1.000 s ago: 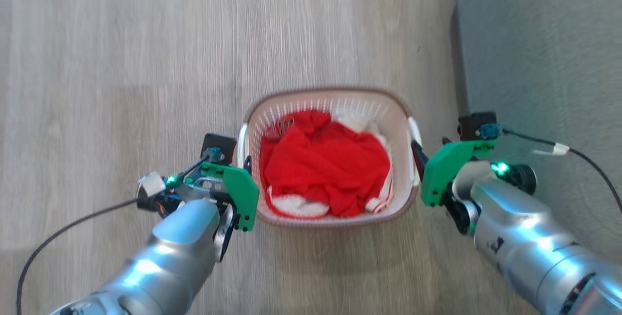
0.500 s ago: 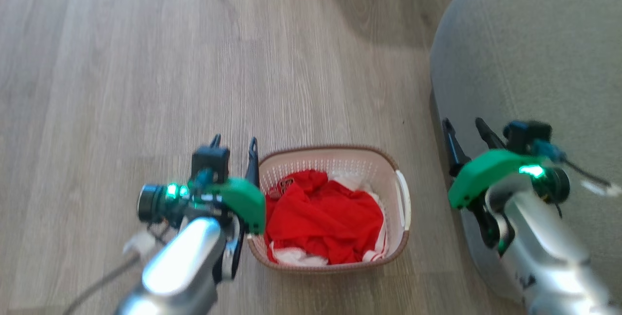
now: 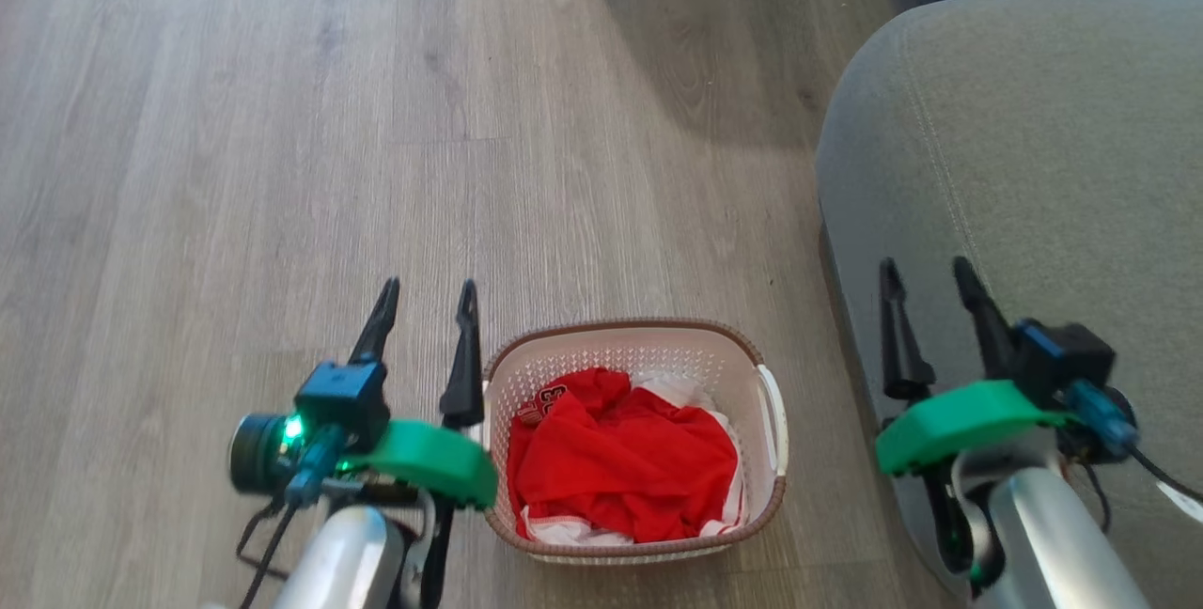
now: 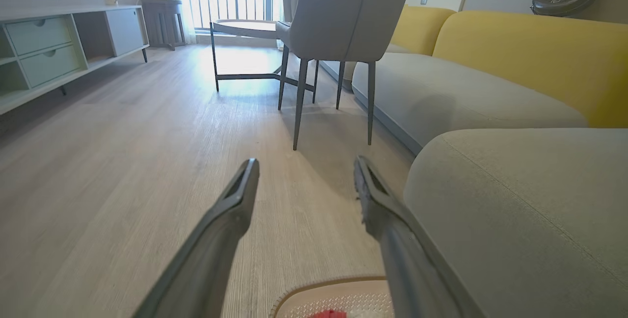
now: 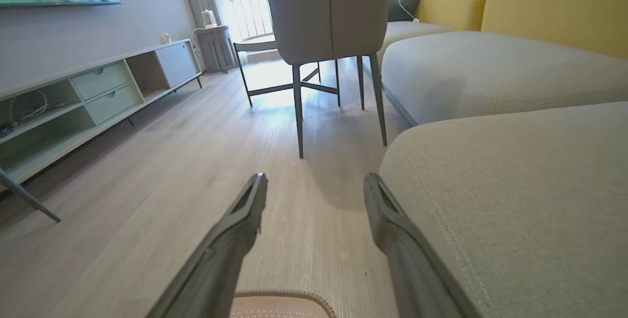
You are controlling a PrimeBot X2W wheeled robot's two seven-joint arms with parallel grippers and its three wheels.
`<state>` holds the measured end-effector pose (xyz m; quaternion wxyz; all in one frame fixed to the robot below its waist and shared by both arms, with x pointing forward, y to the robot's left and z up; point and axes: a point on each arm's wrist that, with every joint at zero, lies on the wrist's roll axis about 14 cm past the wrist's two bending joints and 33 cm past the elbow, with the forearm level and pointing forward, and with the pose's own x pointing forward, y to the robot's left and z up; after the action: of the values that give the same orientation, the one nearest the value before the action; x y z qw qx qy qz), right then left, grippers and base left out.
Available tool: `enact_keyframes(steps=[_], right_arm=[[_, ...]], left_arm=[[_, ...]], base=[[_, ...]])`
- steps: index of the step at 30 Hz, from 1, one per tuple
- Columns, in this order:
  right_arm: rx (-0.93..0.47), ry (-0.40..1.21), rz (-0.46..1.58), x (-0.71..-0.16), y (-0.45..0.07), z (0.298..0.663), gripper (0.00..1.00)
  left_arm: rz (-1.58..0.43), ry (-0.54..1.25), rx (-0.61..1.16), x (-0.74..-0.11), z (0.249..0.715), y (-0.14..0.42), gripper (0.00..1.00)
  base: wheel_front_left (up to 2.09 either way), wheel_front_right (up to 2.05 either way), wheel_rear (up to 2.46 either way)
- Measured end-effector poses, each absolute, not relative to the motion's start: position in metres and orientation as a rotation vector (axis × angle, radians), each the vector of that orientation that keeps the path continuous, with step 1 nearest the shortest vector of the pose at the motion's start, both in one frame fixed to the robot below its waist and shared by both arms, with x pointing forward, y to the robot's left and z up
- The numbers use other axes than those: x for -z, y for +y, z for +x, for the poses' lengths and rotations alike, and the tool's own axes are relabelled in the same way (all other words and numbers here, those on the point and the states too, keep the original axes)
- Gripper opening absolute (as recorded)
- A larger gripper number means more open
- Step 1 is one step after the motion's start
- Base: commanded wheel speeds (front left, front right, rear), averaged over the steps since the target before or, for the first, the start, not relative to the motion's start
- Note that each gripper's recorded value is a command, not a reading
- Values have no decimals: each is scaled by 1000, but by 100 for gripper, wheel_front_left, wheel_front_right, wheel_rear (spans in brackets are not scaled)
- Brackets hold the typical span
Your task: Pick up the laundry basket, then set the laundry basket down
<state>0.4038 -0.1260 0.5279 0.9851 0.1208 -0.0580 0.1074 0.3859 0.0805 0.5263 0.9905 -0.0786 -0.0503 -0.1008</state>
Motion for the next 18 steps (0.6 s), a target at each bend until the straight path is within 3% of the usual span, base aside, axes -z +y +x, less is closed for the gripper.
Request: enact_keyframes(steps=[18], right_arm=[[-185,-78,231,-511,-134,375,100]], left_arm=[[-168,-60,212,-509,365,90,100]], base=[[0,0,0]])
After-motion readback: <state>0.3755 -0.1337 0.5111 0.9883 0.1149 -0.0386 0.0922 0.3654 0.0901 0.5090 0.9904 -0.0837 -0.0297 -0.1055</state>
